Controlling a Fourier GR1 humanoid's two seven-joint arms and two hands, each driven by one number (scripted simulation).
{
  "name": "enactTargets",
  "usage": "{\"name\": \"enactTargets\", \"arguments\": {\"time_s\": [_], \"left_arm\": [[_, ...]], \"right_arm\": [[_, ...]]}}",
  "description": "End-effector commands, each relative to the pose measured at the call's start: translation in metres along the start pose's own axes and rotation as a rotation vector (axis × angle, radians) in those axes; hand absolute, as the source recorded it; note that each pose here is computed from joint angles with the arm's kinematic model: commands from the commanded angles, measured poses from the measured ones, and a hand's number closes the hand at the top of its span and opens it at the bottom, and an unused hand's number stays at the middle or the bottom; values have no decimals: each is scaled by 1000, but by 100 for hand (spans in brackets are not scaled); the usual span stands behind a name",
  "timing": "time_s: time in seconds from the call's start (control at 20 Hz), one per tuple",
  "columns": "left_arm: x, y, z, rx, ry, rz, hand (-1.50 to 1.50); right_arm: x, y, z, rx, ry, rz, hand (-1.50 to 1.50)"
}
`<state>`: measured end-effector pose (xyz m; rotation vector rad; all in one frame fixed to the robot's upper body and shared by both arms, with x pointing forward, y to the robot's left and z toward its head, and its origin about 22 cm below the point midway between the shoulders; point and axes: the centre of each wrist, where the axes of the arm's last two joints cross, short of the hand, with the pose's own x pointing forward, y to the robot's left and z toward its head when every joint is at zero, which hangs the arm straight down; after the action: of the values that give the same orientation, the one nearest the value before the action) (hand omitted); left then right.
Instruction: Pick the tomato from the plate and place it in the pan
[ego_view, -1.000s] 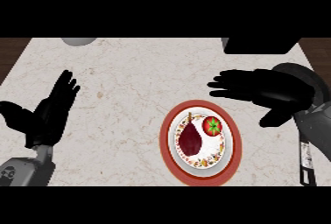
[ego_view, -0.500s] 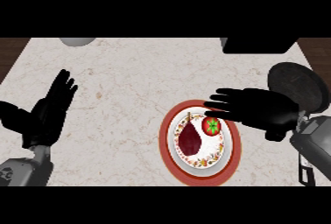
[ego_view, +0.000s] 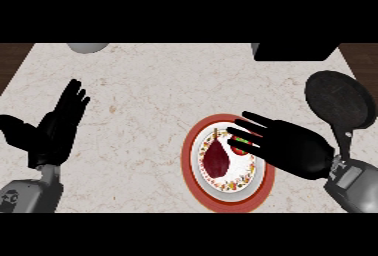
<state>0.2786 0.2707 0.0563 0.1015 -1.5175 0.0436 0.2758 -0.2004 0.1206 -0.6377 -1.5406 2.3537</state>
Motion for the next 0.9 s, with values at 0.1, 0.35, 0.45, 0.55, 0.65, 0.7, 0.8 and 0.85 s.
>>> {"name": "enactTargets", "arguments": {"time_s": [0.1,0.35,0.45,0.55,0.65,0.7,0.8,0.85], "left_arm": [[-2,12,-10,3,12,7,0],[23,-2,12,-6,14,1,0],[18,-5,1,-1,4,-5,0],[-8,13,7,-2,6,-2,0],[3,-4,1,-11,-2,4,0],[7,-5,-8,22,-4,-4,0],[-9,18,1,3,11,18,0],[-3,7,0,-9,-6,3,0]], "right_arm": [[20,10,-8,-26,-19,-22,-150],[16,14,-10,42,41,3,-150],[36,21,-27,19,59,28,-150],[36,15,-47,37,93,31,-150],[30,5,-57,24,107,16,-150],[8,27,-34,39,101,13,-150],[35,34,-58,39,77,-4,-150],[24,40,-52,46,72,-8,-150]]}}
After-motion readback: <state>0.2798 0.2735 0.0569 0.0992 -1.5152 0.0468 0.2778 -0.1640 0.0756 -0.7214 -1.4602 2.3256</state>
